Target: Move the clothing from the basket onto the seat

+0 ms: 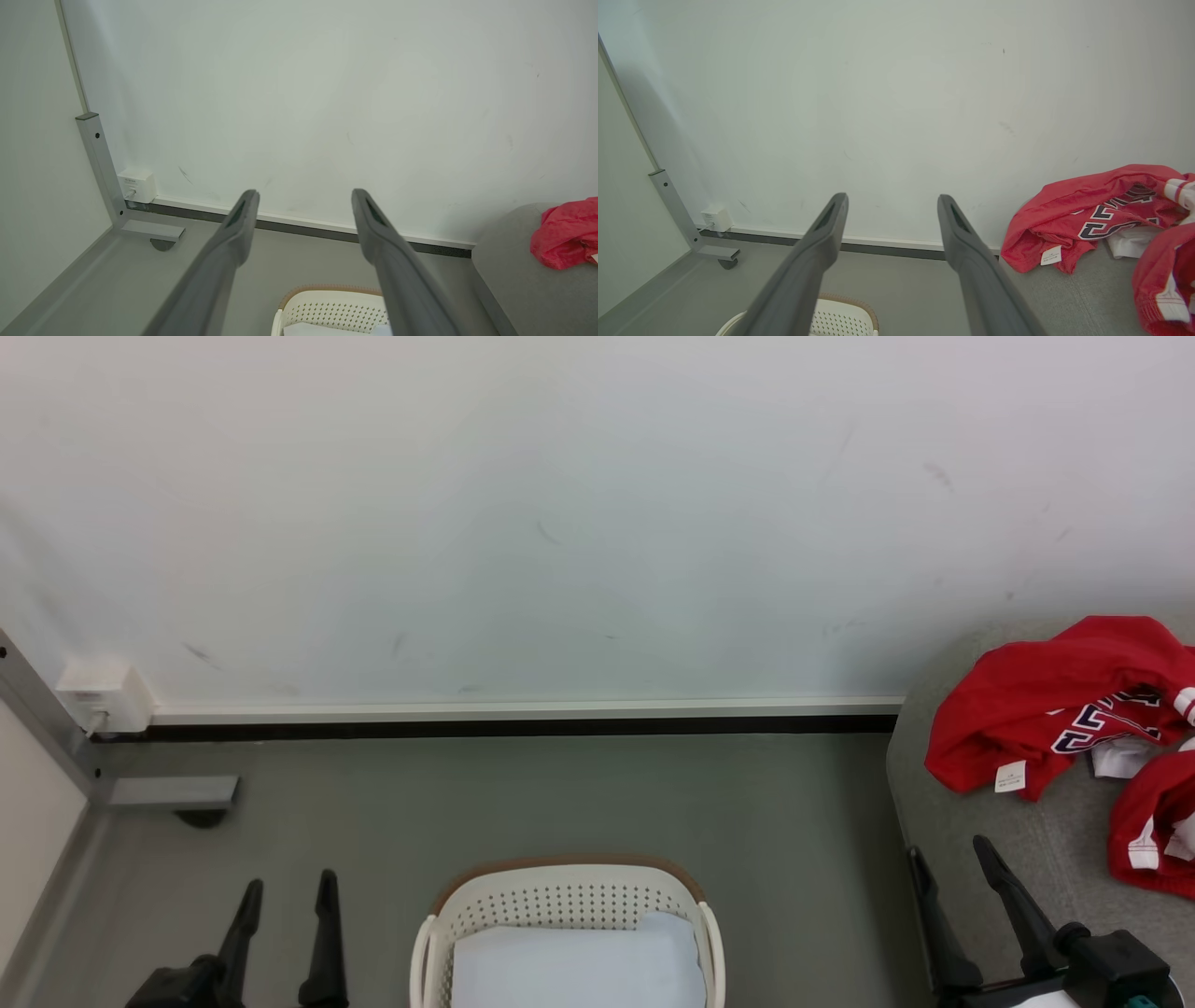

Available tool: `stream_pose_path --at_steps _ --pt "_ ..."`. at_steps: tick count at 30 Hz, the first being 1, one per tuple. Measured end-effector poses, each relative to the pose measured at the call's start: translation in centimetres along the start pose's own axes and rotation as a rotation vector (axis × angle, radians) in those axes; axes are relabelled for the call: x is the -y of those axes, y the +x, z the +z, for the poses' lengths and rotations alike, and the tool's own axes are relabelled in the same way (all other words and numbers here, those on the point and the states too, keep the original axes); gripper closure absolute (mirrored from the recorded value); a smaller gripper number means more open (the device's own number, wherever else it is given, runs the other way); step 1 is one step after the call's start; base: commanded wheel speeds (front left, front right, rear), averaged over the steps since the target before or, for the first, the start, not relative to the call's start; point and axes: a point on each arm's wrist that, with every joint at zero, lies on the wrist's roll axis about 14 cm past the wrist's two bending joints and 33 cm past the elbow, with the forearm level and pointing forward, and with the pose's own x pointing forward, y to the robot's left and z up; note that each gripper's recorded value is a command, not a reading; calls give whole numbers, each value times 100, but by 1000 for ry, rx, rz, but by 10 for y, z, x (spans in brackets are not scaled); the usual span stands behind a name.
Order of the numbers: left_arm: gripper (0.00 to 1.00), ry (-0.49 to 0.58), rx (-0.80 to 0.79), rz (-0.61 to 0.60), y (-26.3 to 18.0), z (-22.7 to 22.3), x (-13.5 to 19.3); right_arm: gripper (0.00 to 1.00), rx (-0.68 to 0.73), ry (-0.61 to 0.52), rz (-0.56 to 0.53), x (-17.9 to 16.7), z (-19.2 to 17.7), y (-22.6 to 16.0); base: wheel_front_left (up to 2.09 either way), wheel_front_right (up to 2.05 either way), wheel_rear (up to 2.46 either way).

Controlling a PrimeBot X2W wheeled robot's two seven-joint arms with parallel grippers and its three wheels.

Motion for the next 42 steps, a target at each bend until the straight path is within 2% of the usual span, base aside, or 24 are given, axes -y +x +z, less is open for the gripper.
stream_pose_path --at_steps 16,17,21,42 --pt "0 0 5 -6 1 1 0 0 7 -1 -8 3 3 -1 0 0 0" --pt "100 -1 4 -7 1 1 0 100 7 -1 -8 3 3 -1 0 0 0" --pt "100 -16 -54 6 -6 -16 -2 100 -46 23 -21 3 -14 -9 0 0 0" --pt "100 -382 -105 86 -4 -23 -12 100 -57 361 -150 28 -17 -9 0 0 0"
